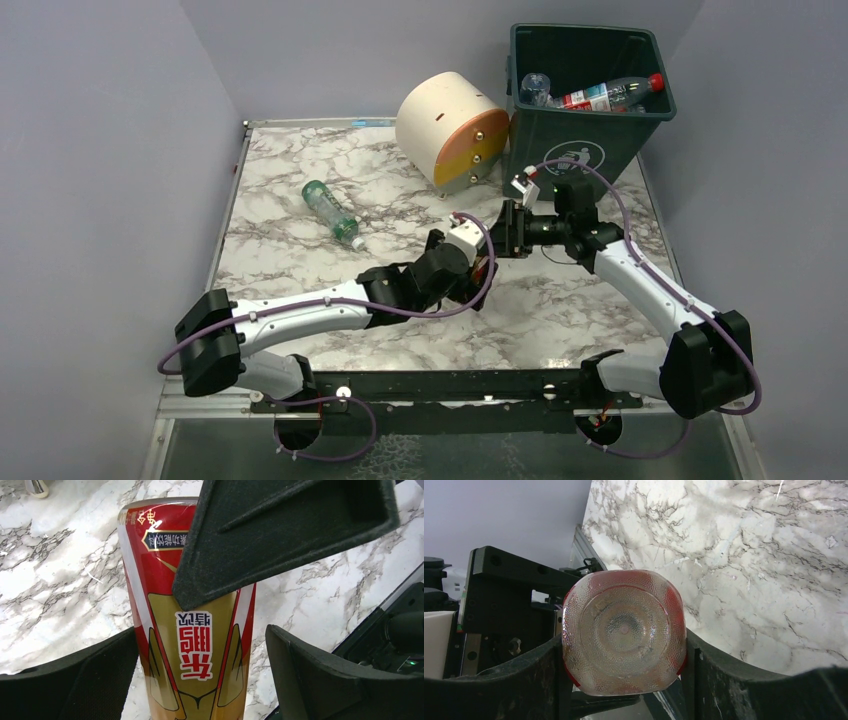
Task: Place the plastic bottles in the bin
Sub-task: Place the plastic bottle in the trash bin.
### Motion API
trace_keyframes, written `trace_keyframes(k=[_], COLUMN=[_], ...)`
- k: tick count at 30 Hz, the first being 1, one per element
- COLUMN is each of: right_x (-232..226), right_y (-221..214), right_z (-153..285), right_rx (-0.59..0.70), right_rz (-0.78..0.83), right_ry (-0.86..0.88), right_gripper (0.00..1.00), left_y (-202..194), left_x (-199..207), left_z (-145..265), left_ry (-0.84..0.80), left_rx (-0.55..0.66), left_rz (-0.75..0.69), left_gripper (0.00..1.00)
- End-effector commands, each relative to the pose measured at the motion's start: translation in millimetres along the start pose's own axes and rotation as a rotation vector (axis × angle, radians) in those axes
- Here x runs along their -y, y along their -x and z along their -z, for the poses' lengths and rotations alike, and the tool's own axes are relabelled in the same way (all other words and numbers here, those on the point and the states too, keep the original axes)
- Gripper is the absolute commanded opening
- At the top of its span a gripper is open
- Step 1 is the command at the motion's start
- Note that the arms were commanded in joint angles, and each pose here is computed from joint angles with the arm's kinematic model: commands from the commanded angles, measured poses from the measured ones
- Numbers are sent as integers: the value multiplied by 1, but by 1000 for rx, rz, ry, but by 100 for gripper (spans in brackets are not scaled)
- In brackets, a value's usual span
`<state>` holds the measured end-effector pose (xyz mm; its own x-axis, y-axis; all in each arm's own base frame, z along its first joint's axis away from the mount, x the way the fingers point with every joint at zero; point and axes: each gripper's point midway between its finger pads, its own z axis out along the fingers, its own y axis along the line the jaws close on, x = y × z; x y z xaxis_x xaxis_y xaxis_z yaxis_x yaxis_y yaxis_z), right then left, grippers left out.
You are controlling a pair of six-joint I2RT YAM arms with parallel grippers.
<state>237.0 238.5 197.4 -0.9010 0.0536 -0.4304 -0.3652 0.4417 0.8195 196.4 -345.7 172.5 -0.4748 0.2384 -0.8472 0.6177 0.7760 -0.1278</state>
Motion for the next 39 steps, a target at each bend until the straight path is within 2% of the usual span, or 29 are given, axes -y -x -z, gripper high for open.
trace_keyframes(k=[1, 7, 25, 33, 39], right_x=[-14, -15, -24, -37, -63], right_y=[1, 5, 32, 69, 122], right_z=[2, 2, 9, 17, 29], right_rx=[2, 10, 76, 154, 274], right_rz=[29, 36, 95, 148, 226], right_ry=[46, 37, -30, -93, -133], right_gripper=[49, 49, 49, 49, 50], left_y=[25, 30, 62, 76, 84], left_x=[11, 4, -8, -32, -52], left_z=[11, 21, 82, 114, 133], left_ry=[-75, -54, -101, -32, 53], left_rx=[124, 138, 273, 324, 336], left_rz=[16, 10, 119, 161, 178], left_gripper=[99, 99, 99, 99, 99])
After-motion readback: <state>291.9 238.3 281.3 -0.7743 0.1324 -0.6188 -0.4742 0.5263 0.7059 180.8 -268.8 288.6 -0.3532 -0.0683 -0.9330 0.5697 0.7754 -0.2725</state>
